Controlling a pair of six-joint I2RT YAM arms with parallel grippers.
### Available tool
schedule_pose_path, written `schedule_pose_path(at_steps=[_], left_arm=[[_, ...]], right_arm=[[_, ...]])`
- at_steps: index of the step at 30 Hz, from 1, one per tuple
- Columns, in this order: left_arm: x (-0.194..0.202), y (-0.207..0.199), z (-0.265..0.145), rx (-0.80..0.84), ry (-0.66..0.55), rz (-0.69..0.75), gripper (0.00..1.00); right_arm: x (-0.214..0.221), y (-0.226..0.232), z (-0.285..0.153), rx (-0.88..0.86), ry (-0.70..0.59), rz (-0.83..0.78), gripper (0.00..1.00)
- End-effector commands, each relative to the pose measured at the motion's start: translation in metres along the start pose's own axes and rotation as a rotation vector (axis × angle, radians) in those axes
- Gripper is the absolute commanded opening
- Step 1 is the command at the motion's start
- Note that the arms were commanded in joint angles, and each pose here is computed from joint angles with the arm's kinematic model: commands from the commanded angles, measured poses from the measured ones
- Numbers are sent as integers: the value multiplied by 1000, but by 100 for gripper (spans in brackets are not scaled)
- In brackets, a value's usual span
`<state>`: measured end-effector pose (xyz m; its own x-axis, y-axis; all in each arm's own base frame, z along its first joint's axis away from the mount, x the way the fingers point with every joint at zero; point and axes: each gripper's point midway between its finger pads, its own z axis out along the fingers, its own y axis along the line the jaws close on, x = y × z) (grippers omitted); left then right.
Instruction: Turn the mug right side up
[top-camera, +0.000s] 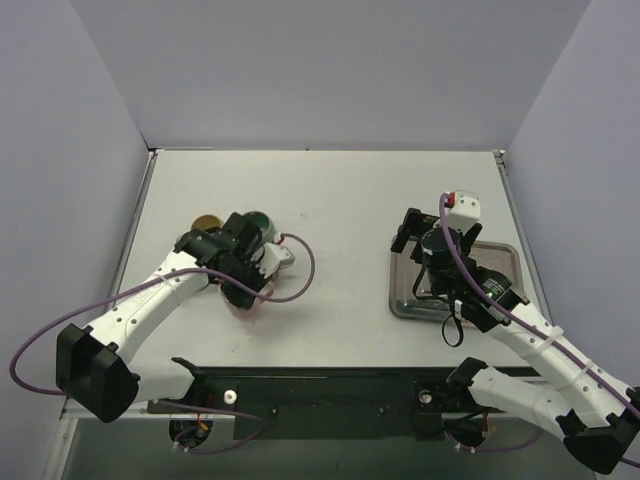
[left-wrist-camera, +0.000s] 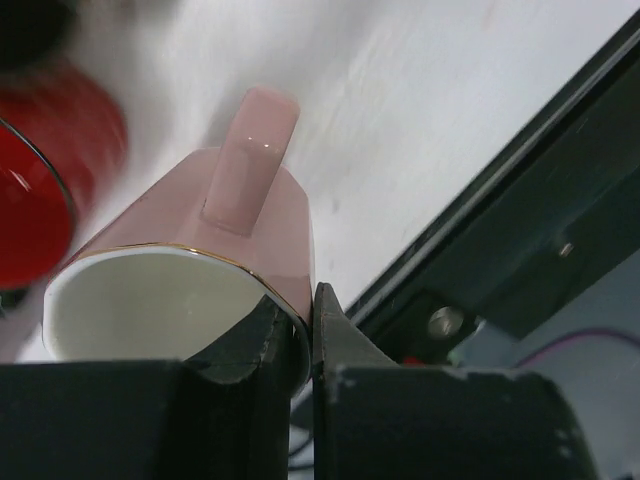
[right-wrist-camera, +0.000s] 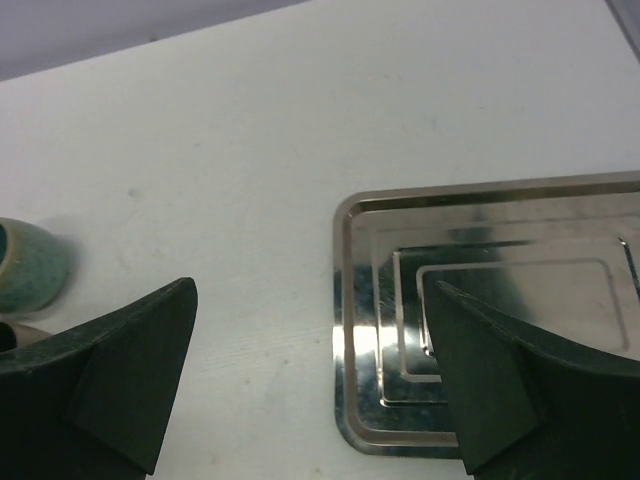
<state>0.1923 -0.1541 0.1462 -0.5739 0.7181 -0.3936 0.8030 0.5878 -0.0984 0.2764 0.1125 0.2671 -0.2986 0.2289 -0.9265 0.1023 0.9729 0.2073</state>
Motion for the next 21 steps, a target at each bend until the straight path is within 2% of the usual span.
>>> schedule_pose_path(at_steps=[1,5,12,14,16,18,20,21], left_arm=[[55,28,-12,-175,150,94,0],[59,39,3,-203,103,61,0],[66,37,32,-135,1,74,0],[70,34,37,-120,-9,86,26],[67,30,29,-119,-33,94,72],[63,29,17,-130,-49,77,76],[34,31,-21,-203,-185,66,78],[28,36,-32,-253,-220,16,79]], right_arm=[[18,-38,2,157,10,-93,91],[29,-40,5,161,27,-97,91],[37,-53,5,181,7,-72,92],[40,-61,6,201,5,-62,92],[42,-68,7,220,5,-56,93],[45,-74,7,235,5,-57,93],[49,-82,9,262,4,-64,95],[53,-90,12,292,-1,-64,95]])
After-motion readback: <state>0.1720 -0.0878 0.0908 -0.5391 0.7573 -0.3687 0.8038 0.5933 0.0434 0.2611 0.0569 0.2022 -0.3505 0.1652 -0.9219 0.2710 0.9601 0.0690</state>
